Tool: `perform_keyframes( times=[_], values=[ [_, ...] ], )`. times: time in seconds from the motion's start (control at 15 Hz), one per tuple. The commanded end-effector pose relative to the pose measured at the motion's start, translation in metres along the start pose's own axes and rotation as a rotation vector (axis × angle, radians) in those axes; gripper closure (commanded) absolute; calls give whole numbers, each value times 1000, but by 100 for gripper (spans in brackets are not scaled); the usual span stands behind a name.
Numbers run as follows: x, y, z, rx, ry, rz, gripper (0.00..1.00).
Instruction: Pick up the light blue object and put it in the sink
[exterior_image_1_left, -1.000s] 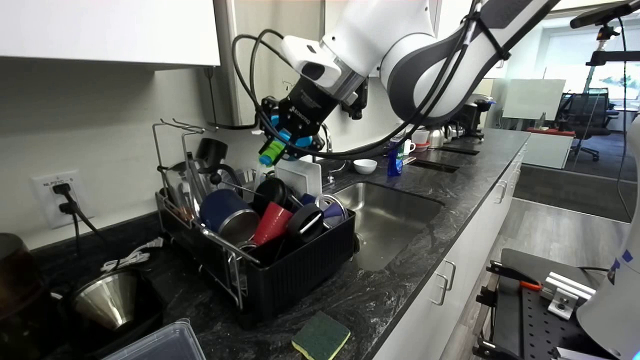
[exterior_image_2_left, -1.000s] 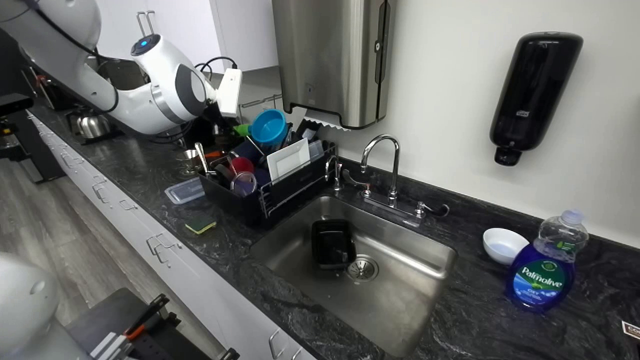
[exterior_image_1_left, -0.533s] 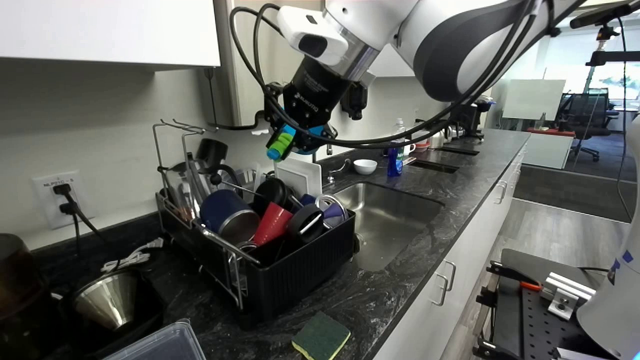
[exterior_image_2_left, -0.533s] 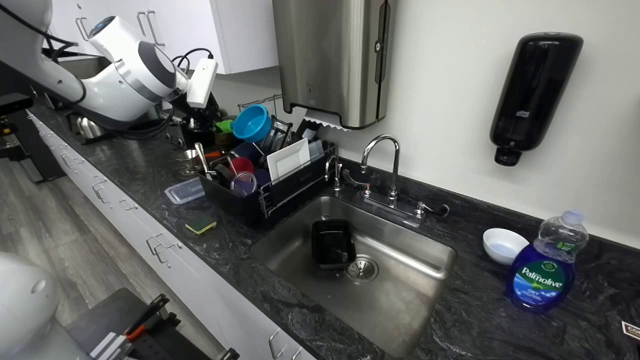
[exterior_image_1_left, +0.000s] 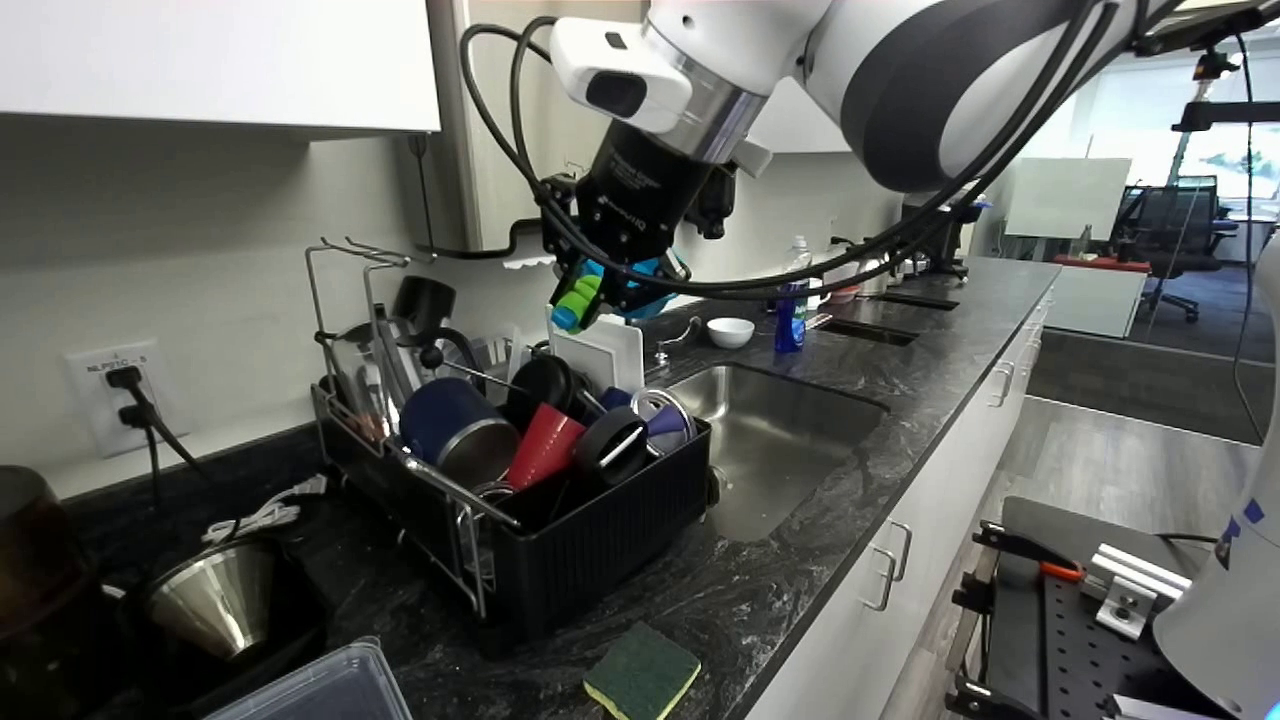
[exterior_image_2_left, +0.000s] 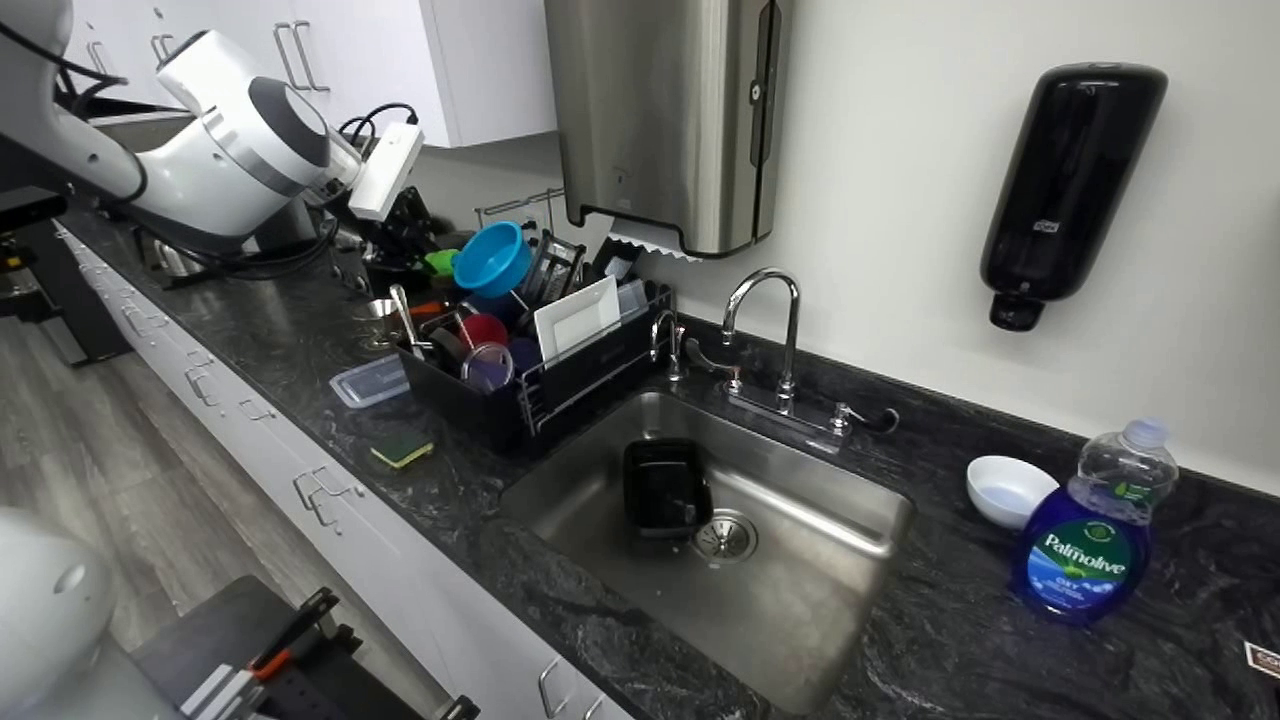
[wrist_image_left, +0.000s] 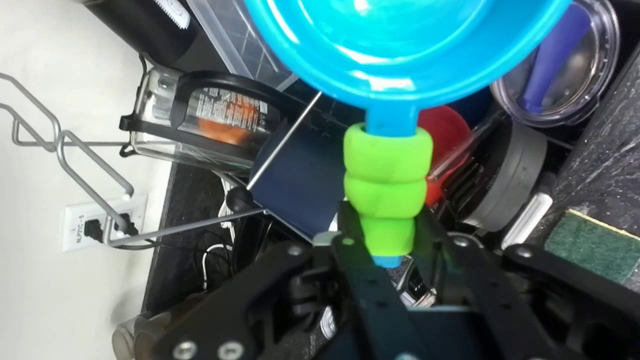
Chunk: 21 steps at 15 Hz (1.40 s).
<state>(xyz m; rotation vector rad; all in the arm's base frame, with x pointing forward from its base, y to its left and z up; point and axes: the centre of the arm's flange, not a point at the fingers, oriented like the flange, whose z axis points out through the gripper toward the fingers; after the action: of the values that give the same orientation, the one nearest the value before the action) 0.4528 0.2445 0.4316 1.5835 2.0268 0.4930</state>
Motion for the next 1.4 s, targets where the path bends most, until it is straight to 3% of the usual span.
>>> perform_keyframes(
  times=[0.0, 0.6, 1.33],
  values=[
    [-12, 6, 2, 28, -46, 83, 93],
    [-69, 11, 7, 83, -84, 348, 93],
    [-174, 4, 20, 131, -176, 635, 93]
  ],
)
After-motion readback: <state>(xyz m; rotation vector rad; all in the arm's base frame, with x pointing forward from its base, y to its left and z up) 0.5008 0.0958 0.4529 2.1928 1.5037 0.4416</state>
